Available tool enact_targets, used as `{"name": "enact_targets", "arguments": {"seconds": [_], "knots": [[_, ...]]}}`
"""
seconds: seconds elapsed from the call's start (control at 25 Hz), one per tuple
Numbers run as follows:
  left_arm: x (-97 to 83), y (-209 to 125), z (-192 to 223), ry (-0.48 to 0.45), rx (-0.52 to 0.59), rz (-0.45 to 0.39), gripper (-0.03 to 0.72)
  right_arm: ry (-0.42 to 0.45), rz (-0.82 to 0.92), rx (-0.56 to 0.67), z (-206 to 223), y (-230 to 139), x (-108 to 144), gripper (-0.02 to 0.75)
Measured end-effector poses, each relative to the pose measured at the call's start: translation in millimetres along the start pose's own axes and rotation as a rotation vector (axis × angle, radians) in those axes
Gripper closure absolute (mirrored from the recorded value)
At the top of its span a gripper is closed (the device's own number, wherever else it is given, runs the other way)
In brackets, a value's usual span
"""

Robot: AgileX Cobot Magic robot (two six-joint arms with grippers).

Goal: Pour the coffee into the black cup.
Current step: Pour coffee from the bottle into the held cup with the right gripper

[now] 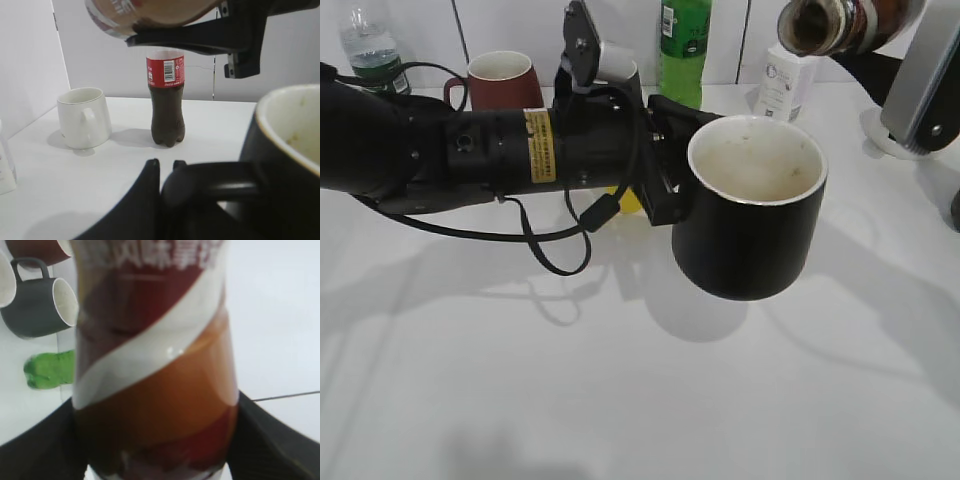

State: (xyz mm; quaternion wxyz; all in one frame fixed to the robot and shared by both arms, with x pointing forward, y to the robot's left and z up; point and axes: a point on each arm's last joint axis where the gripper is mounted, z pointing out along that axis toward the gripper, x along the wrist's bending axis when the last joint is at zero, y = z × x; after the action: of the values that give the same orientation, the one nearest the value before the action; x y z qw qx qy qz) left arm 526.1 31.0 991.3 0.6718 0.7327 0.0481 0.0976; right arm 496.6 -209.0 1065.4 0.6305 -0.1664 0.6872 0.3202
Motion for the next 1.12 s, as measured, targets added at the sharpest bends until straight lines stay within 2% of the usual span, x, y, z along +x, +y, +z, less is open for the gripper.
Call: {"name": "enact_targets", "arguments": {"seconds": [1.12], "knots": [[-0.2, 0.1, 0.1, -0.003, 0.001, 0.004, 0.646, 0.000, -0.073, 0.000, 0.0, 0.0, 0.0, 0.195]]}}
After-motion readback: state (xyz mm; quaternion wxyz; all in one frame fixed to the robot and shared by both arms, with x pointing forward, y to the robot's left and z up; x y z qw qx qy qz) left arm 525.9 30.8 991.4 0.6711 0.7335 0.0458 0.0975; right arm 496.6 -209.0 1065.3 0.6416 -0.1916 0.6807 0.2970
